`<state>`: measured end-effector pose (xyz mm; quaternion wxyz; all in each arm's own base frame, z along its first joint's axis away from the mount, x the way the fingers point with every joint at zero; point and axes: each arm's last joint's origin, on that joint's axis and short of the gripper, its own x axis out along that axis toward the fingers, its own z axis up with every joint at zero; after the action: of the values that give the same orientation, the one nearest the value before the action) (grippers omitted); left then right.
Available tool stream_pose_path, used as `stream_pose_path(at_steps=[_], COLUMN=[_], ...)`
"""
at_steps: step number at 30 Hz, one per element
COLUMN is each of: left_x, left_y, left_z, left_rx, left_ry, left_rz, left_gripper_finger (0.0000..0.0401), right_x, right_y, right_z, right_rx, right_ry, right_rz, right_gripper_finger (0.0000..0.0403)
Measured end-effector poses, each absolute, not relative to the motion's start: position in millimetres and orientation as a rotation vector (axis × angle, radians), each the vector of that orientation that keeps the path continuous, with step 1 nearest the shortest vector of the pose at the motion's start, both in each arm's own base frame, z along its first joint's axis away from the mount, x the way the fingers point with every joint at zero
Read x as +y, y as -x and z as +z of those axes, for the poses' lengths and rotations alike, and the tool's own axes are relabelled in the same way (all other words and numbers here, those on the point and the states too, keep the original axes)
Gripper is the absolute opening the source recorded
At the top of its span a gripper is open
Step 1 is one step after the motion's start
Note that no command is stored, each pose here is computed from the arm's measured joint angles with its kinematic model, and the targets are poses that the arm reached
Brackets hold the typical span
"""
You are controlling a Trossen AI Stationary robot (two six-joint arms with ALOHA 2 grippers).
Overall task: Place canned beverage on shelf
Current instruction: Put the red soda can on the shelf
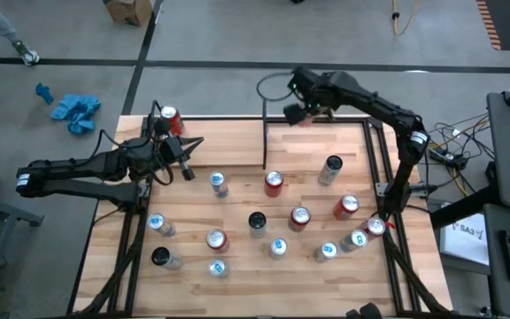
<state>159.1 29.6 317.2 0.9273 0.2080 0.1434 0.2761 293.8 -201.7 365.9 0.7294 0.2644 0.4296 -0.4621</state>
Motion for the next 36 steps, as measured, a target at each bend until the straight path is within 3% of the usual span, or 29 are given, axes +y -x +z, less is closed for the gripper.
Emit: stream_pose_path(at_steps=[7, 12, 20, 36], left_x=[29.6, 29.7, 29.7, 30.5], left_y=[-159.4, -159.5, -159.5, -150.9], left_z=[318.8, 319.4, 319.4, 323.6], left_rx=[0.277, 0.270, 0.270, 0.255], left_ry=[-0.426, -0.425, -0.425, -0.425], left_rz=[0.569, 0.571, 0.571, 0.639], left_gripper_finger=[0.0000, 0.0000, 0.0000, 0.0000], right_x=[-184.7, -169.3, -157.4, -171.3], right_y=[-309.1, -326.8, -366.1, -438.7], right_z=[427.8, 444.6, 434.3, 370.0], right_rx=[0.652, 0.510, 0.457, 0.615], right_ry=[-0.459, -0.378, -0.341, -0.330], right_rz=[-0.892, -0.782, -0.604, -0.450], right_gripper_finger=[0.0291, 0.0291, 0.0291, 0.0291])
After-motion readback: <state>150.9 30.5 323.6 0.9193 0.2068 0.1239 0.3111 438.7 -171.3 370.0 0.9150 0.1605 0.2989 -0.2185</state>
